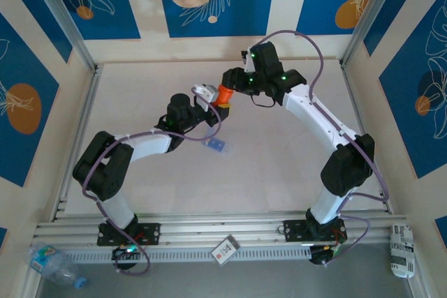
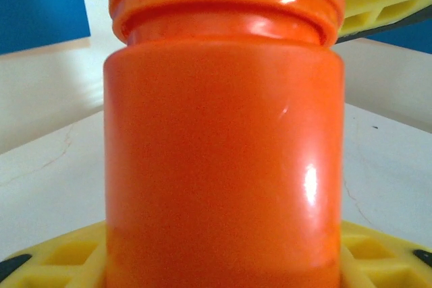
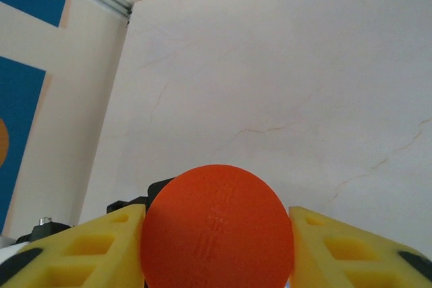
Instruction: Sort the pills into containers
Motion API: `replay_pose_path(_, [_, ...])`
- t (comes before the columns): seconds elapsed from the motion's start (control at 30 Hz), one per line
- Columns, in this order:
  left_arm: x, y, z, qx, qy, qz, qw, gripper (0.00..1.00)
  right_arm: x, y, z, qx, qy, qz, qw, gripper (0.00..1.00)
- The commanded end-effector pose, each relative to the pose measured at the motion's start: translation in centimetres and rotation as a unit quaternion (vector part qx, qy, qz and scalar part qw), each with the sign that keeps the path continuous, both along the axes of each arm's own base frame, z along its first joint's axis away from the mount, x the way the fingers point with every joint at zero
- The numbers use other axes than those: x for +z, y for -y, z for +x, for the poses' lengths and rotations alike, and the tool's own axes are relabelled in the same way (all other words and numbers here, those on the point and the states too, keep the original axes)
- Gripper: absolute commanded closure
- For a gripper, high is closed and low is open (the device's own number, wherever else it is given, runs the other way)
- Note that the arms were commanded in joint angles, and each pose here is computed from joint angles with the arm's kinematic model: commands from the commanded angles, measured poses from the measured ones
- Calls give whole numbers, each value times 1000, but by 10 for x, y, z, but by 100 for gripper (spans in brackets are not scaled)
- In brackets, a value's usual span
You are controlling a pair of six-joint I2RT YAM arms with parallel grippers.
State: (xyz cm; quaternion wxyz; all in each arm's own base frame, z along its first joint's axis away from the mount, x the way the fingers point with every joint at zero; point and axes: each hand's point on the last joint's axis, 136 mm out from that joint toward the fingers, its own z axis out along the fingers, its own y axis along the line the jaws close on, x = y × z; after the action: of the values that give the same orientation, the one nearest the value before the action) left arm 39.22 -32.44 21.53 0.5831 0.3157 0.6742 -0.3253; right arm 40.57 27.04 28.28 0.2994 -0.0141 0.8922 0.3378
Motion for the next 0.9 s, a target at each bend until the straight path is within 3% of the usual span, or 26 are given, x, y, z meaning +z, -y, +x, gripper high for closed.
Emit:
replay_pose_path(0.0, [55,8,-5,-21,66,-37,997,100,39,-1,-18,49,11,31,998,39])
replay_pose_path(0.13, [54,11,-7,-42,56,-38,997,100,67,12,-24,62,46,30,997,18])
replay_pose_path(0.2, [54,13,-10,-58,52,-42,996,100,74,19,-25,72,62,26,995,14])
replay_pose_path(0.37, [58,11,-18,-114,34,-69,991,100,79,33,-27,139,116,14,983,13])
replay_pose_path(0.53, [67,7,-25,-176,9,-110,978,100,73,33,-44,235,176,-9,956,14])
replay_pose_path(0.87, [65,5,-25,-197,-10,-120,973,100,64,19,-47,278,148,28,949,19])
